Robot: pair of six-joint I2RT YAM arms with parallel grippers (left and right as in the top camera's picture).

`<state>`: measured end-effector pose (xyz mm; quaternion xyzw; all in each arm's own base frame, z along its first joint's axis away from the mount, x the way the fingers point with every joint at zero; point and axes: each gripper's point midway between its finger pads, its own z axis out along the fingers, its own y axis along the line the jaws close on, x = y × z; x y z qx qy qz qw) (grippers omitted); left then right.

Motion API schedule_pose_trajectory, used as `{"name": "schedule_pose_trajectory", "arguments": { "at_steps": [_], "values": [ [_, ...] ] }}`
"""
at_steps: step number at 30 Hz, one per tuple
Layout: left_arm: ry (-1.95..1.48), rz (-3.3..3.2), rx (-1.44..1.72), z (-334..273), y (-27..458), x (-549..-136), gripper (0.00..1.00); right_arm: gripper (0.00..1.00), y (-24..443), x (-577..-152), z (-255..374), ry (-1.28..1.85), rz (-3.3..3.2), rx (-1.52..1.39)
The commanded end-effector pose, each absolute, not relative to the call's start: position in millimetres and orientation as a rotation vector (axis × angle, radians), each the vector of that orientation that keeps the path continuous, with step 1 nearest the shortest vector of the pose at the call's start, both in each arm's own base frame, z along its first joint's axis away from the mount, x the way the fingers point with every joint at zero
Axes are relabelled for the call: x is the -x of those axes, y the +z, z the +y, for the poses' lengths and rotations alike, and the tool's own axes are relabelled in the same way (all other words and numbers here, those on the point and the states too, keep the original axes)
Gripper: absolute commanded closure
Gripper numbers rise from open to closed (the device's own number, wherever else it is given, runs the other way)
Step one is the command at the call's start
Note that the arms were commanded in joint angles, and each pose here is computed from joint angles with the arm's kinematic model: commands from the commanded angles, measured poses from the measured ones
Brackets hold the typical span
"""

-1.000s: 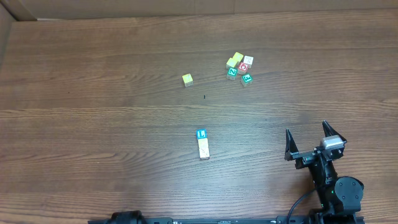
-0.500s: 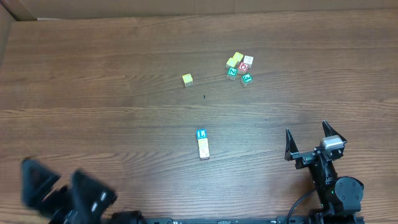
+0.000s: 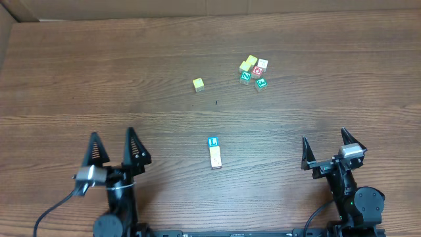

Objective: Flip 3 blocks

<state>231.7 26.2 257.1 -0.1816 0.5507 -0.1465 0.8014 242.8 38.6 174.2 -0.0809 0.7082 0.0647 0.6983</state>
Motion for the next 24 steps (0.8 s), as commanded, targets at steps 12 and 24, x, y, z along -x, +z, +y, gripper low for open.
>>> {"name": "schedule_pose_trajectory", "arguments": {
  "at_steps": [12, 24],
  "values": [
    [-0.154, 1.639, 0.087, -4, 158, -246, 0.0, 0.0, 172, -243, 36, 0.129, 1.576, 0.172],
    [-0.144, 1.64, 0.096, -2, 158, -246, 0.0, 0.0, 172, -243, 36, 0.129, 1.576, 0.172]
  ]
}}
